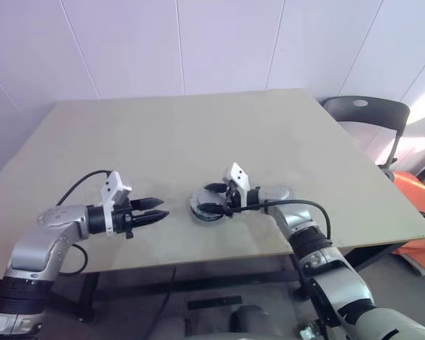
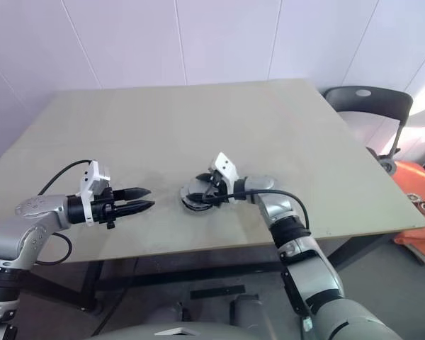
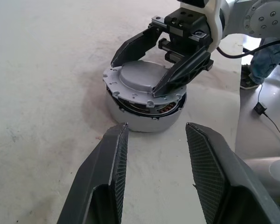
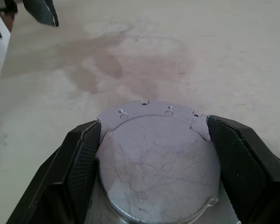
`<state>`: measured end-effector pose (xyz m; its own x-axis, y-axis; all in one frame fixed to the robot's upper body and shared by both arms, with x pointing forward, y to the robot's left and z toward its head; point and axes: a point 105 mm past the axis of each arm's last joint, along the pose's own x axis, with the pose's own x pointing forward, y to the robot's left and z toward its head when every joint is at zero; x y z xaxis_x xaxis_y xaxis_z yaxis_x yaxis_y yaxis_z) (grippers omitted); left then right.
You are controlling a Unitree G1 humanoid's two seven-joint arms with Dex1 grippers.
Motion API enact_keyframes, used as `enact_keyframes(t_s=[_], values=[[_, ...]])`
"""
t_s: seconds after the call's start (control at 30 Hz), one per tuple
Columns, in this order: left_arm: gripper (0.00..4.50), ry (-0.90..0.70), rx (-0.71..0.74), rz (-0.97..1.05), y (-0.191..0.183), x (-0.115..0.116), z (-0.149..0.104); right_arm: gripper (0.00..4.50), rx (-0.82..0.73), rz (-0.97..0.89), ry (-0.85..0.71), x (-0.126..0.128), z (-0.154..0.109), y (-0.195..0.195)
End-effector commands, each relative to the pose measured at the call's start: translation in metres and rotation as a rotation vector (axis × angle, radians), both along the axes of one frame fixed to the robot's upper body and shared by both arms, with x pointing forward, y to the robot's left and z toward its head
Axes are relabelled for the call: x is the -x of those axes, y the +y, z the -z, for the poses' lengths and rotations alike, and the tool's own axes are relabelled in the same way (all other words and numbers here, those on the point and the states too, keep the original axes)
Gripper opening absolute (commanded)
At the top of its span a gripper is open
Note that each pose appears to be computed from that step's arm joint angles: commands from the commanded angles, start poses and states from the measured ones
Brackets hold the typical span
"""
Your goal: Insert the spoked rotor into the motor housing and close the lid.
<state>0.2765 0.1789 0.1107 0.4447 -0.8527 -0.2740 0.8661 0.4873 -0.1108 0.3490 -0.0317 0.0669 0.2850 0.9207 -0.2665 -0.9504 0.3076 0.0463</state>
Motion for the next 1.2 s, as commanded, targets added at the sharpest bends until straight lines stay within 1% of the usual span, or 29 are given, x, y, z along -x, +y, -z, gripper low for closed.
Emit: enact_keyframes(t_s=[0.03,0.23,0.37,0.6,0.83,1.2], values=[[2.11,-0.052,0.013,-0.002,0.0,0.0,-0.013,3.28,-0.015,-0.039,-0.063,-0.003,-0.016,0.005],[2.11,-0.049,0.016,-0.003,-0.001,0.001,-0.013,3.28,0.01,-0.1,-0.022,0.003,-0.01,-0.001],[2.11,-0.049,0.018,-0.002,-0.002,0.001,-0.013,3.28,-0.039,-0.11,0.001,0.0,-0.021,0.002],[2.11,-0.05,0.019,-0.004,-0.002,0.001,-0.013,3.28,0.042,-0.134,-0.103,0.003,-0.013,0.011],[2.11,-0.048,0.019,-0.006,-0.002,0.002,-0.012,3.28,0.095,-0.149,-0.128,0.005,0.0,0.009],[2.11,-0.048,0.024,-0.013,-0.003,0.003,-0.011,3.28,0.099,-0.122,-0.145,0.001,0.002,0.014]])
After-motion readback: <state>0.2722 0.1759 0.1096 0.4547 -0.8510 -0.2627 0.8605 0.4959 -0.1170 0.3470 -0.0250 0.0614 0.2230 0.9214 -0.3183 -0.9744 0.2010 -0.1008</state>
